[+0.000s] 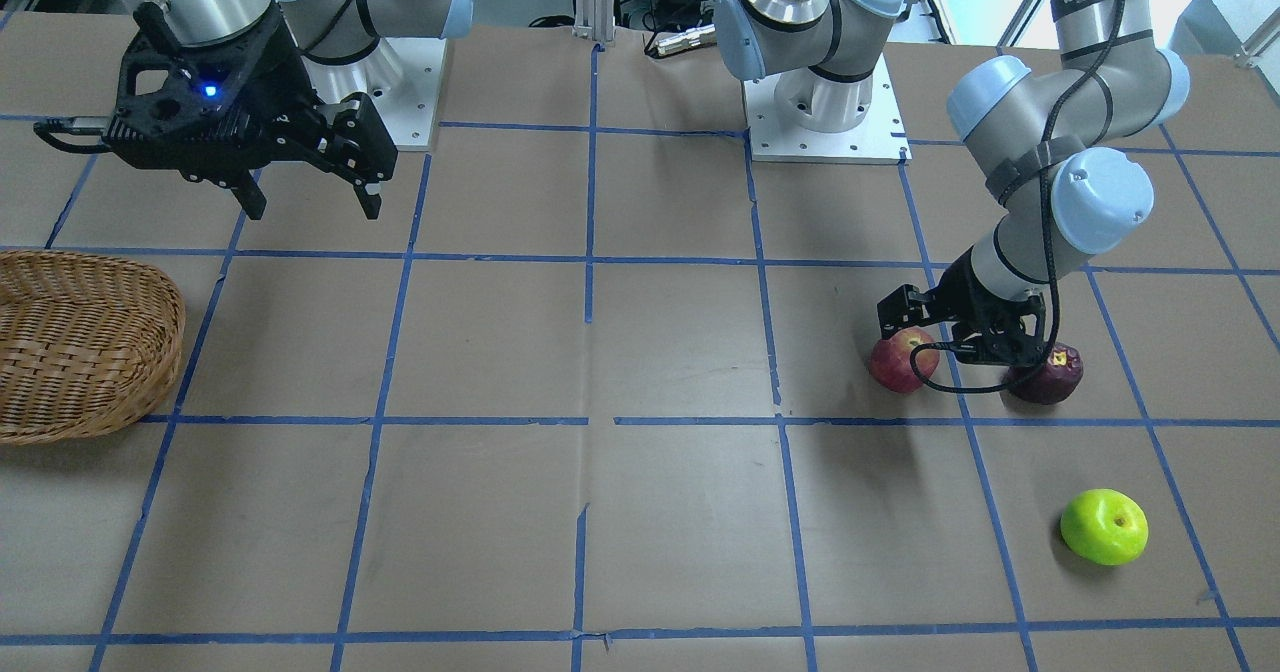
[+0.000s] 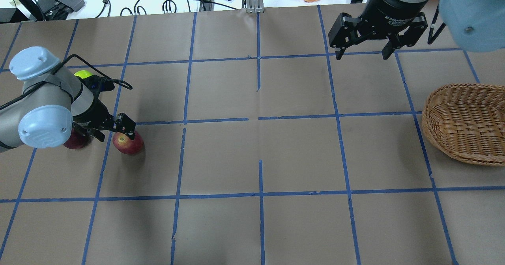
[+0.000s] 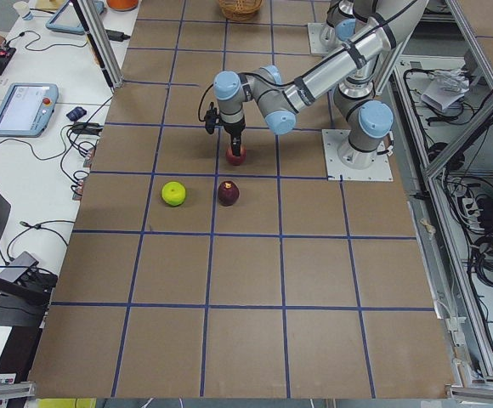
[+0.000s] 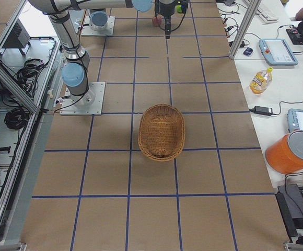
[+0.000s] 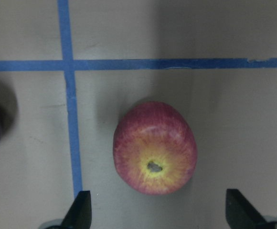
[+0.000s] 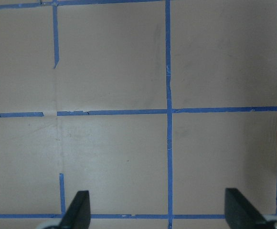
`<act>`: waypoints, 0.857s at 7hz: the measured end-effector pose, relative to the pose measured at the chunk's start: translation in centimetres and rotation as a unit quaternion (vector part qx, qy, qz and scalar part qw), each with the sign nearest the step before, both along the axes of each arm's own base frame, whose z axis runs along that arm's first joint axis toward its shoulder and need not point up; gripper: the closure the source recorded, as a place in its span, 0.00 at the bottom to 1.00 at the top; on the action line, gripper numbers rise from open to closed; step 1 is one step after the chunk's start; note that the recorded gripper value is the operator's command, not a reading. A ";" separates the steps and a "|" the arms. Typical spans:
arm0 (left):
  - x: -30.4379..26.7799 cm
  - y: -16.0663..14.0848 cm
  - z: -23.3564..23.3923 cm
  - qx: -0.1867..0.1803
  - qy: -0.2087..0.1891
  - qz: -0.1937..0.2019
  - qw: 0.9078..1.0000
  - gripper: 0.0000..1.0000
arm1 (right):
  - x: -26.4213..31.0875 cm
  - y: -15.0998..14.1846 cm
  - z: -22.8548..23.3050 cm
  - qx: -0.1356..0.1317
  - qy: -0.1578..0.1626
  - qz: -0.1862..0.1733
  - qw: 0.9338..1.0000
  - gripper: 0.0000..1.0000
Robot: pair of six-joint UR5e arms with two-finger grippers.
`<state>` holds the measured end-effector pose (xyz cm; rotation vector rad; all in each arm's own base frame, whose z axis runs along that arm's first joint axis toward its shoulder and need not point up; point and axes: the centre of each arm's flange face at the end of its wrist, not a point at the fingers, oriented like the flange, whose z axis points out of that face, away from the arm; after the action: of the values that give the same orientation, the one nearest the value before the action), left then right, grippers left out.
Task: Put all apples into basket
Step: 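Close the left gripper around the red apple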
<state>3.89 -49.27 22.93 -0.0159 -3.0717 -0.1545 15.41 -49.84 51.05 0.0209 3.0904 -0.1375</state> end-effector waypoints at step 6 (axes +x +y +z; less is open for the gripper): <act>-0.5 -0.8 -4.1 -0.027 0.016 -0.012 0.999 0.74 | 0.0 0.0 0.1 0.000 0.000 0.000 1.000 0.00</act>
<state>3.44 -50.07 18.85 -0.0573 -3.0433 -0.0703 15.41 -49.81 51.10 0.0211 3.0904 -0.1384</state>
